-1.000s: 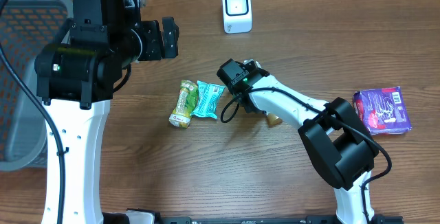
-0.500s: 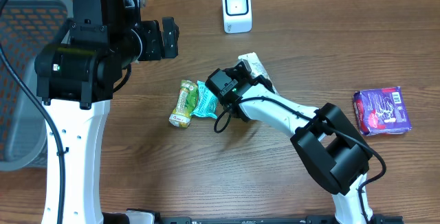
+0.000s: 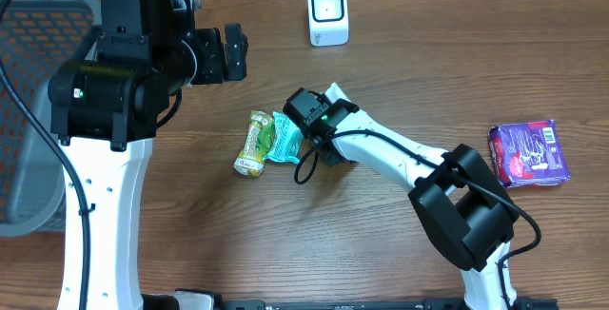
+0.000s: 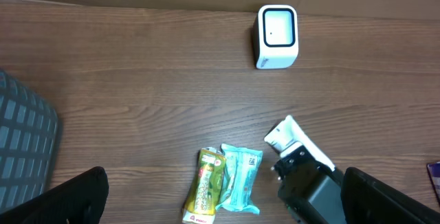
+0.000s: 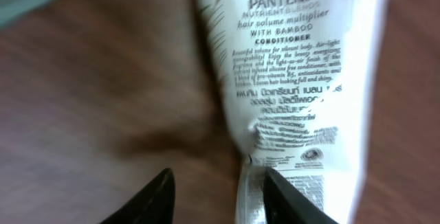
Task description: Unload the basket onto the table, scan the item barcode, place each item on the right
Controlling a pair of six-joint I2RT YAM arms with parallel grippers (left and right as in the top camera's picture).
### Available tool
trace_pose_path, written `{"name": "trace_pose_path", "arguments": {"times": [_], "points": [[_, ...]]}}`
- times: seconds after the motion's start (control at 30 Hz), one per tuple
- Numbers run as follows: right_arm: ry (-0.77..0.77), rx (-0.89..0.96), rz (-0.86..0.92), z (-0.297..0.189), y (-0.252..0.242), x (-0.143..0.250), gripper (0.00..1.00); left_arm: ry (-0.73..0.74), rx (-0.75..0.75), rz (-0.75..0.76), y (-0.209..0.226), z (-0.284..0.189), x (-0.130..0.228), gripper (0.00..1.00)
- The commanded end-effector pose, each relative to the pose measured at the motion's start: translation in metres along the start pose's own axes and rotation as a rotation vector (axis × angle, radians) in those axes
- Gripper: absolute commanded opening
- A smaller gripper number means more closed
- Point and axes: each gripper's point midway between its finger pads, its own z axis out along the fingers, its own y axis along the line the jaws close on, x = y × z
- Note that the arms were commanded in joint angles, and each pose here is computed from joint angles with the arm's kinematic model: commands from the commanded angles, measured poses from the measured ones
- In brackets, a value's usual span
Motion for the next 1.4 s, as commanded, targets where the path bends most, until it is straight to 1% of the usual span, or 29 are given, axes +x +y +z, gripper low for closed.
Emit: {"name": "trace_pose_path", "arguments": {"times": [0.0,0.07,0.2,0.33,0.5,0.57,0.73,0.8,0.87,0.93,1.0,1.03,1.13,1.17,1.23,1.37], "points": [[0.02,-0.225,0.021,-0.021,0.033,-0.002,0.41,0.004,-0.007,0.006,0.002,0.003,0.0,1.0],[0.022,-0.267,0.038,-0.034,0.035,-0.003,0.41,0.004,-0.007,0.006,0.002,0.003,0.0,1.0],[0.039,-0.276,0.088,-0.043,0.033,0.002,0.43,0.004,-0.007,0.006,0.002,0.003,0.0,1.0],[0.112,-0.265,0.162,-0.037,0.028,0.018,0.43,0.004,-0.007,0.006,0.002,0.003,0.0,1.0],[0.204,-0.255,0.227,-0.017,0.016,0.044,0.42,0.004,-0.007,0.006,0.002,0.003,0.0,0.99],[0.224,-0.248,0.263,-0.009,0.003,0.049,0.39,0.004,-0.007,0.006,0.002,0.003,0.0,1.0],[0.236,-0.218,0.326,0.0,-0.024,0.051,0.39,0.004,-0.007,0.006,0.002,0.003,0.0,1.0],[0.241,-0.178,0.353,0.005,-0.042,0.054,0.39,0.004,-0.007,0.006,0.002,0.003,0.0,1.0],[0.239,-0.116,0.411,0.015,-0.073,0.057,0.39,0.004,-0.007,0.006,0.002,0.003,0.0,1.0],[0.229,-0.088,0.451,0.021,-0.092,0.057,0.4,0.004,-0.007,0.006,0.002,0.003,0.0,1.0],[0.215,-0.049,0.487,0.026,-0.112,0.058,0.4,0.004,-0.007,0.006,0.002,0.003,0.0,0.99],[0.19,-0.02,0.53,0.032,-0.132,0.056,0.4,0.004,-0.007,0.006,0.002,0.003,0.0,0.99],[0.115,-0.028,0.596,0.043,-0.162,0.045,0.4,0.004,-0.007,0.006,0.002,0.003,0.0,1.0],[0.03,-0.102,0.63,0.05,-0.175,0.028,0.44,0.004,-0.007,0.006,0.002,0.003,0.0,0.99],[-0.066,-0.222,0.67,0.05,-0.178,0.006,0.49,0.004,-0.007,0.006,0.002,0.003,0.0,1.0],[-0.263,-0.541,0.676,0.03,-0.16,-0.044,0.52,0.004,-0.007,0.006,0.002,0.003,0.0,1.0]]}}
